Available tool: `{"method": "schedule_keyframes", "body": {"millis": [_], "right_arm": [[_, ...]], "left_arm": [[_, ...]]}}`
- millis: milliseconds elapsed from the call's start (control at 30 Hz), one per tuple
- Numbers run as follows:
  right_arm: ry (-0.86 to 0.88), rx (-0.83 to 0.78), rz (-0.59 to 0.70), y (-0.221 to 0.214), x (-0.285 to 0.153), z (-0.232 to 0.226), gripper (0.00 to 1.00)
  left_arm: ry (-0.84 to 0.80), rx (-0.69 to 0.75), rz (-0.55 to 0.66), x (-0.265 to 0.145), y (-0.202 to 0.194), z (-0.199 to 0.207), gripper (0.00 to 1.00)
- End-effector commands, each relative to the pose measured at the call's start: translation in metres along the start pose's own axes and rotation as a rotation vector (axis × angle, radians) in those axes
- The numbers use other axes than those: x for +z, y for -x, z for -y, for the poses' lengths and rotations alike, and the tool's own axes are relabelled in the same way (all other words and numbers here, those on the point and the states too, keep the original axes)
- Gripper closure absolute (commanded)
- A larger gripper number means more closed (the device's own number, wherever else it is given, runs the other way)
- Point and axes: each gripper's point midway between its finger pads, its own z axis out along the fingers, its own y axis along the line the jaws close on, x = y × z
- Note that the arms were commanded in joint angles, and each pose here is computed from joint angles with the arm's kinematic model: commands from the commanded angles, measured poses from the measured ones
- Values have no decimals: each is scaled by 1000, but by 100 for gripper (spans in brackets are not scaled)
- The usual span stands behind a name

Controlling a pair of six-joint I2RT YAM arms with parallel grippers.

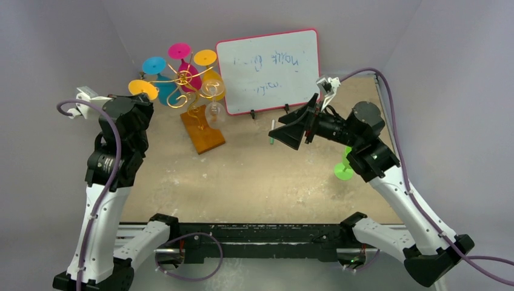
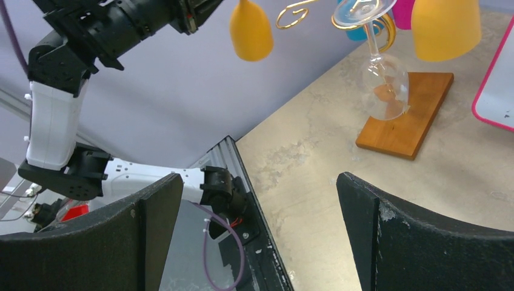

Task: Place the wine glass upside down on the wine glass rack

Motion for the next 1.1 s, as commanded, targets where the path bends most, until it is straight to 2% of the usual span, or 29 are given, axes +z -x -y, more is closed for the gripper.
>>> {"method": "schedule_keyframes", "body": {"millis": [0,200,833,1067], "right_arm": [[-3,-49,45,9,-3,-3,0],[-9,-64,48,8,-5,-2,0],[-37,-94,60,12,-7,0,0],[-30,-105,72,16,-9,-4,0]], "left_arm": [[49,-135,19,0,7,0,100],[47,-182,-42,12,-13,8,100],[41,-301,-82,31,-30,24,100],[37,-327,-58,41,-31,28,100]]}}
